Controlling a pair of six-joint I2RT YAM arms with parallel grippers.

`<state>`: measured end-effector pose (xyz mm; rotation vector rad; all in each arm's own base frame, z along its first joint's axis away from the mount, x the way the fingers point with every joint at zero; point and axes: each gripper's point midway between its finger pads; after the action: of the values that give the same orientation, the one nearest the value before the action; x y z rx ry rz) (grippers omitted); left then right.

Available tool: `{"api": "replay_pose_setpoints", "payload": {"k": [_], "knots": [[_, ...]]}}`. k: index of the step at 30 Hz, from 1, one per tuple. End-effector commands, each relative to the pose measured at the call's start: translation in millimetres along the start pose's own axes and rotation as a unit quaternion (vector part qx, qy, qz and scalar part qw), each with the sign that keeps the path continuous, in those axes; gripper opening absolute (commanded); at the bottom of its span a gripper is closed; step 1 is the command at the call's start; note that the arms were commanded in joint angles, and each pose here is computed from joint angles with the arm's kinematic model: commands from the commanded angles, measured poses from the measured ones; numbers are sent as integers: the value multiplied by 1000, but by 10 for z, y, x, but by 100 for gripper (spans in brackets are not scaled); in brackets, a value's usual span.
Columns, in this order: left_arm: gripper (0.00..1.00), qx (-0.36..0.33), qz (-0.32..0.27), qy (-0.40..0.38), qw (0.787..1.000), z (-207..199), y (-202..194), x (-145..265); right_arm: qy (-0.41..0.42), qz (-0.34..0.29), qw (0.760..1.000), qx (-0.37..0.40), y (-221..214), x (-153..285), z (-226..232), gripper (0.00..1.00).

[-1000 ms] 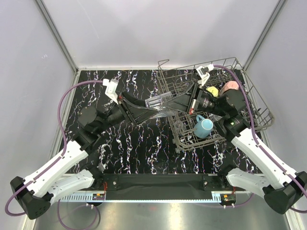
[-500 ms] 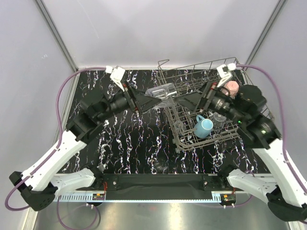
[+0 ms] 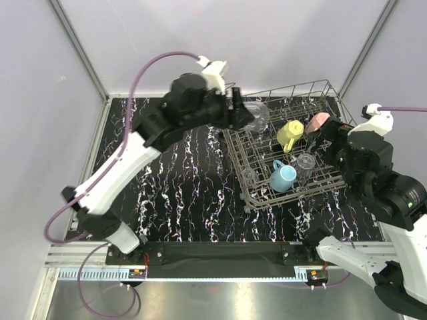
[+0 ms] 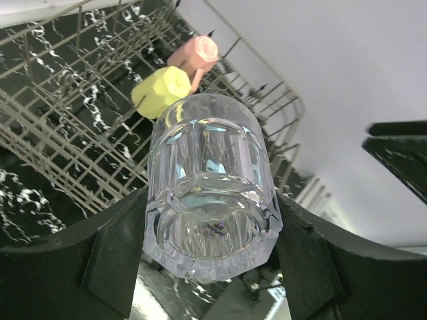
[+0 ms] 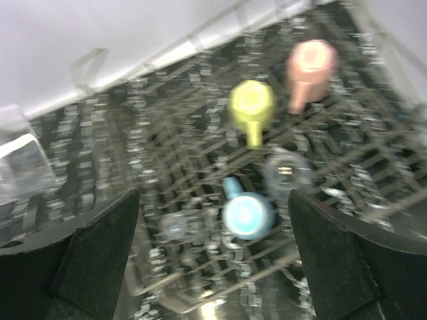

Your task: Load the cups into the dish rack

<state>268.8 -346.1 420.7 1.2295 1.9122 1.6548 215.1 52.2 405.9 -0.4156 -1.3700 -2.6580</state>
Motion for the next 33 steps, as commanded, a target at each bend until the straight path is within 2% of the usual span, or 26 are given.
{"api": "replay_pose_setpoints", "payload": {"k": [1, 7, 12, 19, 21, 24, 30, 33], "knots": [[0, -49, 29, 54, 997, 96, 7, -149, -110, -48, 991, 62, 156, -41, -394, 100], [0, -89, 74, 94, 989, 112, -112, -570, -144, -7, 984, 107, -95, -247, -474, 100], [0, -116, 95, 113, 982, 164, -294, -802, -158, 44, 983, 81, -255, -538, -654, 100], [0, -152, 119, 138, 971, 236, -511, -1008, -137, 112, 982, 69, -549, -823, -749, 100], [0, -150, 101, 135, 974, 191, -450, -1010, -104, 134, 984, 62, -657, -855, -646, 100], [0, -146, 71, 122, 979, 115, -302, -913, -64, 150, 985, 52, -720, -867, -499, 100], [0, -134, 15, 103, 985, -39, 142, -417, -26, 144, 988, 54, -636, -823, -338, 100], [0, -126, -8, 76, 989, -135, 214, -105, 54, 155, 985, 49, -657, -709, -68, 100]]}}
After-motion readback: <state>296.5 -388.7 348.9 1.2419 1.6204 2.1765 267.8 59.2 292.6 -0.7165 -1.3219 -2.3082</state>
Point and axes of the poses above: each gripper's point midway between its finger pads, its own x axis back along the fingers, its own z axis along the line the jaws close on, y = z × x, and after that the axes turned 14 degrees about -x, right-handed
